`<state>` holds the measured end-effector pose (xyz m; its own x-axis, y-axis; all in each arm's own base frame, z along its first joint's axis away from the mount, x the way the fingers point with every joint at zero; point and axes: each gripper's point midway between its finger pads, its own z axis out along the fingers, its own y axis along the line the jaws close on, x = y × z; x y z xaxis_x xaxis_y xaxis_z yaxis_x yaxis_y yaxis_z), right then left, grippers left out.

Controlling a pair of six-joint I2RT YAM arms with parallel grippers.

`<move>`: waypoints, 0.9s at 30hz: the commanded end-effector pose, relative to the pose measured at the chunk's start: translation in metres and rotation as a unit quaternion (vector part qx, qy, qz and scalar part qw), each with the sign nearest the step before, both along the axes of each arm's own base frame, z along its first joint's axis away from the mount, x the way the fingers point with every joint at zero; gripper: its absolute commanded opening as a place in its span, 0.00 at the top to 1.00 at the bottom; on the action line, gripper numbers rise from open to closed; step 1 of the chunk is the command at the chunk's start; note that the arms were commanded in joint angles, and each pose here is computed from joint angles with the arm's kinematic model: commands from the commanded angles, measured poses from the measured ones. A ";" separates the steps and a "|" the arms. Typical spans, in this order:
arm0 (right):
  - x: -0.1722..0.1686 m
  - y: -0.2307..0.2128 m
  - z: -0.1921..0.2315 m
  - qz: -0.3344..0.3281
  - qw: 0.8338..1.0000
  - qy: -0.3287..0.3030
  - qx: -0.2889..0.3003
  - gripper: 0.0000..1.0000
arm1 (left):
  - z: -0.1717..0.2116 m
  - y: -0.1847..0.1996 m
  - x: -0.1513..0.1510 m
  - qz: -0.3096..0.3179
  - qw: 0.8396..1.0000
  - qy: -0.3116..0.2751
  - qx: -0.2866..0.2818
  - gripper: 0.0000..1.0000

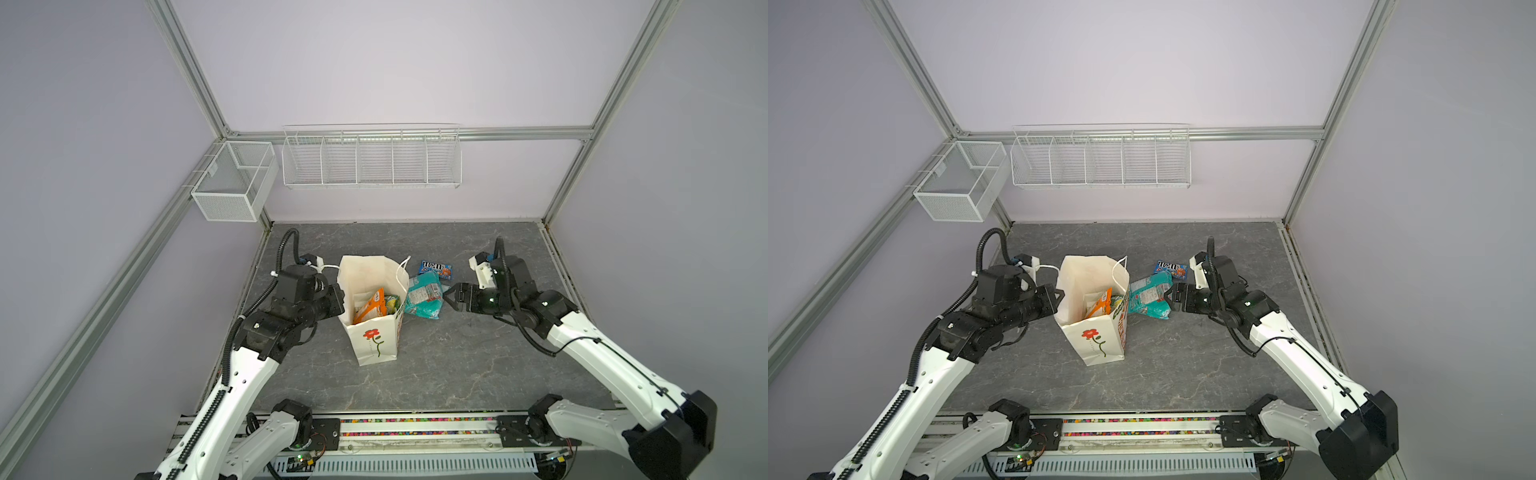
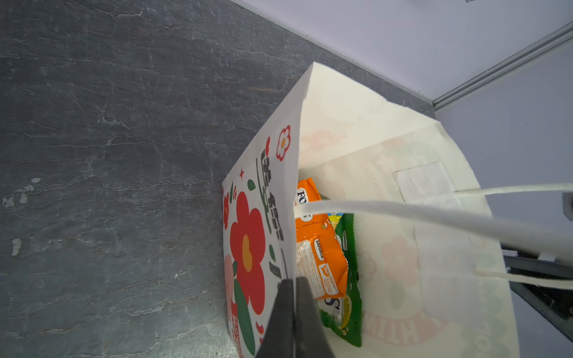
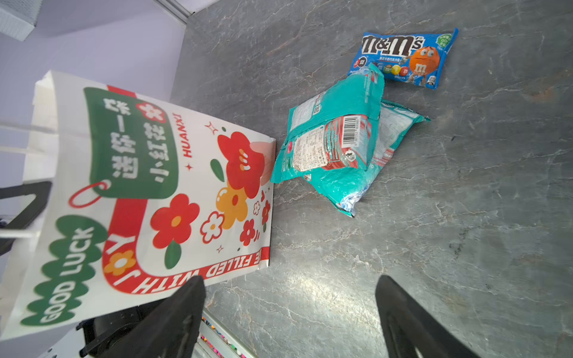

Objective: Place the snacks into the paper bag
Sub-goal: 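Lower the open right gripper onto the top teal snack packet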

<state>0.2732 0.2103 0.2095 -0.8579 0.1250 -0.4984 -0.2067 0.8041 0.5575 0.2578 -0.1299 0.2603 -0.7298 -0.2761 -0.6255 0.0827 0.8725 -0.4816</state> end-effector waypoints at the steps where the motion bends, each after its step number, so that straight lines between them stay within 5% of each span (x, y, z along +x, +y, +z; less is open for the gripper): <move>1: 0.008 0.004 -0.010 0.000 1.000 0.013 0.025 0.11 | 0.012 -0.003 0.009 0.001 1.000 -0.024 -0.015 1.00; 27: 0.061 0.012 -0.080 0.003 0.992 0.111 0.064 0.22 | 0.007 -0.007 0.009 -0.004 1.000 -0.018 -0.024 1.00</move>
